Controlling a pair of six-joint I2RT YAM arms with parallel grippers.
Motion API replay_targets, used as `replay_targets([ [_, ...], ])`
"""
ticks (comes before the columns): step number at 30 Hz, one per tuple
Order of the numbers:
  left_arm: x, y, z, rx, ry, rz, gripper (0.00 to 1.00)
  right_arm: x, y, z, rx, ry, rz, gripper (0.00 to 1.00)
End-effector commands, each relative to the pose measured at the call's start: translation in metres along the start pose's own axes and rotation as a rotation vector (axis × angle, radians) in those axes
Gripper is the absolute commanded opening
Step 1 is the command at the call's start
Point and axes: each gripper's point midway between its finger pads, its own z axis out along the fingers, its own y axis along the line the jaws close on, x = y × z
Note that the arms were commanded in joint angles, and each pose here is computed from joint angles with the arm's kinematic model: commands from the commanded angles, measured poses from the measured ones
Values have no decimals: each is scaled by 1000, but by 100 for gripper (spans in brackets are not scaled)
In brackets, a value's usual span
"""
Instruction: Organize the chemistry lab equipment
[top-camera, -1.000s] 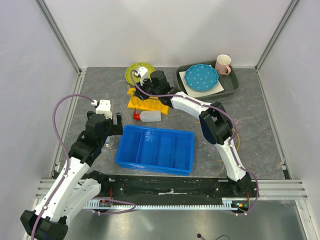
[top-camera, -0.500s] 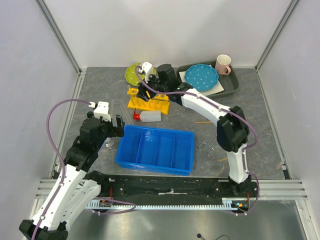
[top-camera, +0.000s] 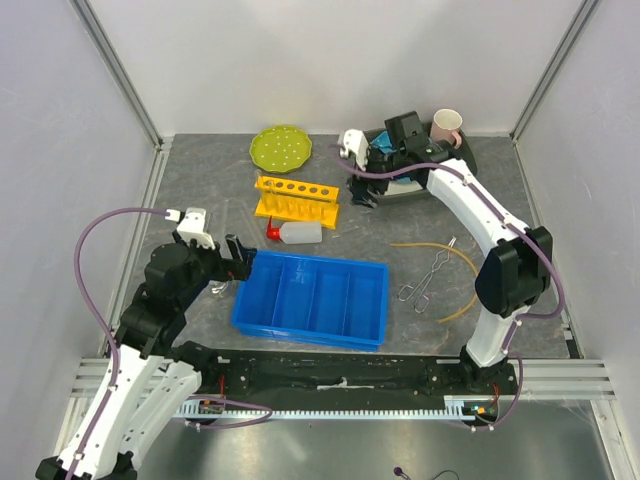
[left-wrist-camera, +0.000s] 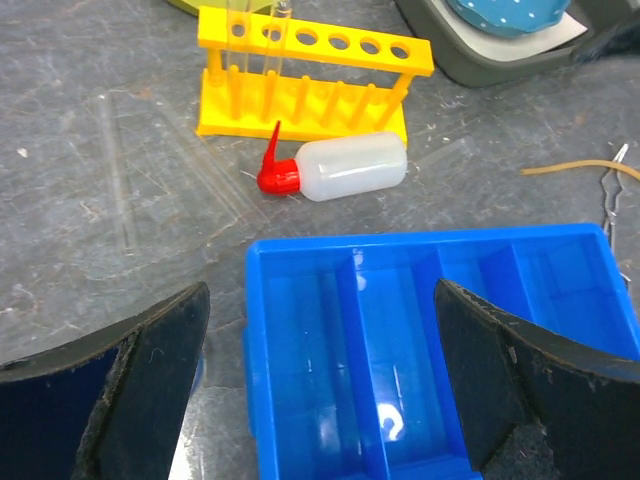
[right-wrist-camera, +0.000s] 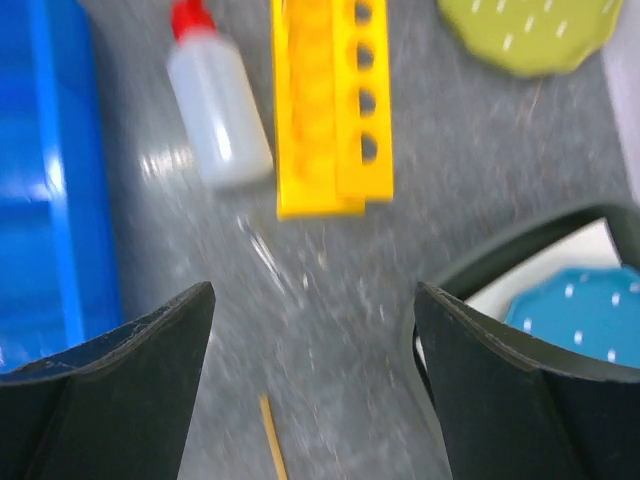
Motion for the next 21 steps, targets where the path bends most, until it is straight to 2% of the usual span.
replay_targets([
  [1, -7, -16, 1, 60, 6, -91, 100, 74, 8, -19, -50, 295, -288, 89],
  [6, -3, -20, 11, 66, 39, -134, 100, 117, 12, -10, -168, 360, -385, 89],
  [10, 0, -19, 16, 58, 44, -152, 100, 125, 18, 12, -272, 308, -426, 88],
  [15, 0, -15, 18, 43, 42, -149, 100, 141, 15, 45, -334, 293, -339, 87],
  [21, 2, -11, 22, 27, 32, -132, 100, 147, 5, 70, -346, 275, -311, 86],
])
